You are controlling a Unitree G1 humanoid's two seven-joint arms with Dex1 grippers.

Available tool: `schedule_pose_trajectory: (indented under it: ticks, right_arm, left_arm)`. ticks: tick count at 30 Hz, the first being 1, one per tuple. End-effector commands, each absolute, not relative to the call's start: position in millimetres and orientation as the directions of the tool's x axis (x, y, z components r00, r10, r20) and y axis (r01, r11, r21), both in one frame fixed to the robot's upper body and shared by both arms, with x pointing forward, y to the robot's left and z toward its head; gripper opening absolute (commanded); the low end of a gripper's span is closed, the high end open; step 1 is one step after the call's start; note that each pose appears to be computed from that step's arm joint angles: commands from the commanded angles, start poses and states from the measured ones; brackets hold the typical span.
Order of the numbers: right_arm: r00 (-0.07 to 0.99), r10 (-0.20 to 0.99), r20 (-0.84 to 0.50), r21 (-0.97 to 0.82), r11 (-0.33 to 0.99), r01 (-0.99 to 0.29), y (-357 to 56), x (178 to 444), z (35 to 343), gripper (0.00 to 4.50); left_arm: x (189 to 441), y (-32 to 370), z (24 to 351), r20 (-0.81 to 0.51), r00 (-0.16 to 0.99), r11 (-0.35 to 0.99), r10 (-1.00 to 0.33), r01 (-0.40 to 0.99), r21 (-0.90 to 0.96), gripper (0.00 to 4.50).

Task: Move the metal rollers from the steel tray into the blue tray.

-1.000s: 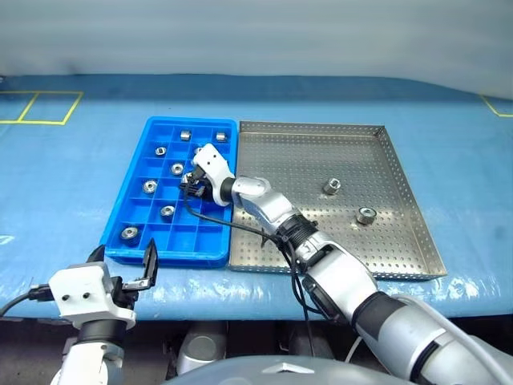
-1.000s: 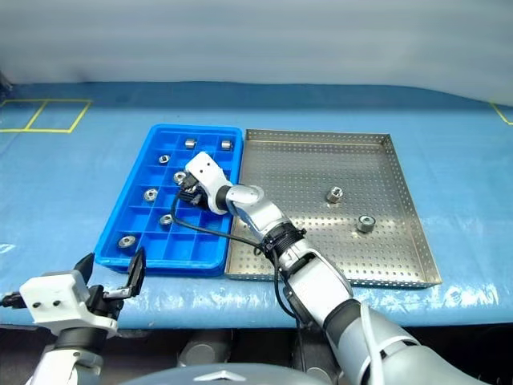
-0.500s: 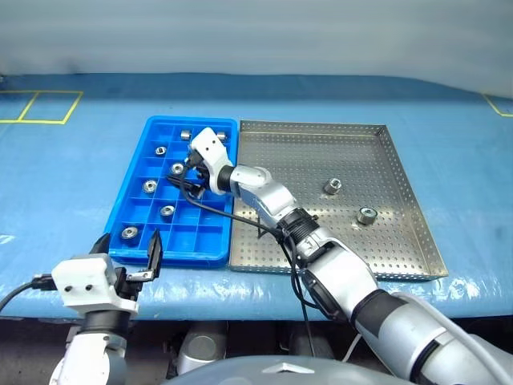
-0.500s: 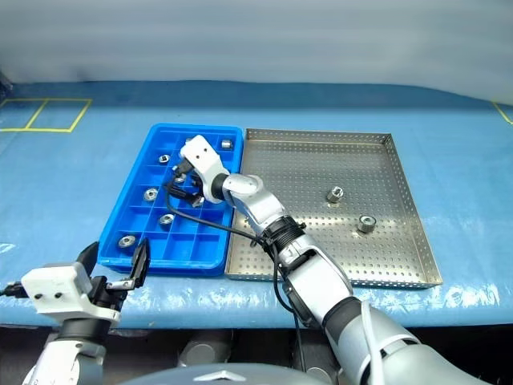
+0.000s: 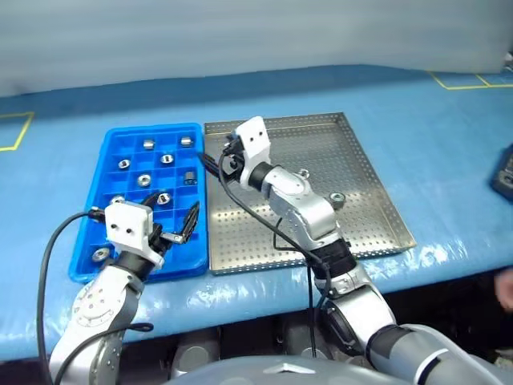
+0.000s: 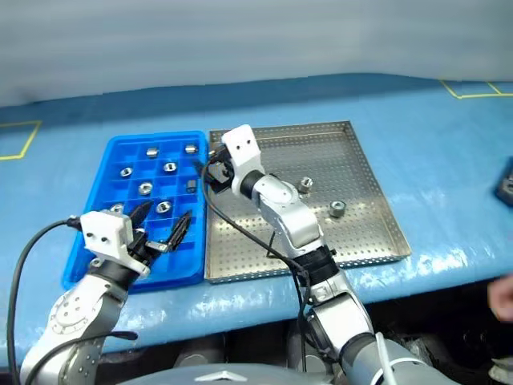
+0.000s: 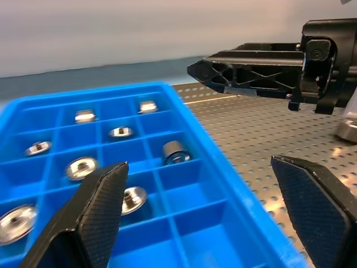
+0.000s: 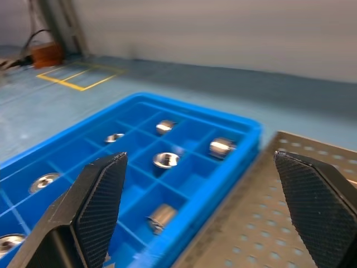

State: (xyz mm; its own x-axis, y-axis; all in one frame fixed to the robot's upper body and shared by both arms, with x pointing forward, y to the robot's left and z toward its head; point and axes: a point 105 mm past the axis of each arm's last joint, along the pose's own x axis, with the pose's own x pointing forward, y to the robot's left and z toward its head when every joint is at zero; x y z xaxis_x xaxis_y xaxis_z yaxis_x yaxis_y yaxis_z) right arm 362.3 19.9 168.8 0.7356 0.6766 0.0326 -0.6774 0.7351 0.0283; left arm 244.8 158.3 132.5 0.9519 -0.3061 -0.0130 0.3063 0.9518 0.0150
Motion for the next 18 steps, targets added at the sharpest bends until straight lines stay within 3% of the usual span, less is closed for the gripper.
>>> schedule_pose_trajectory:
  ticks: [1,7,18]
  right_arm:
    - [0.804,0.592,0.063,0.021,0.804,-0.594,-2,363,179,4.45]
    - [0.885,0.465,0.025,0.053,0.883,-0.465,-34,360,165,4.45]
    - [0.945,0.297,-0.136,0.070,0.954,-0.290,-93,324,124,4.45]
  left_arm:
    - [252,146,136,-0.007,0.922,0.922,-0.387,0.387,0.006,4.50]
    - [260,136,137,-0.008,0.895,0.895,-0.446,0.446,0.001,4.50]
    - [258,138,133,-0.009,0.898,0.898,-0.440,0.439,-0.010,4.50]
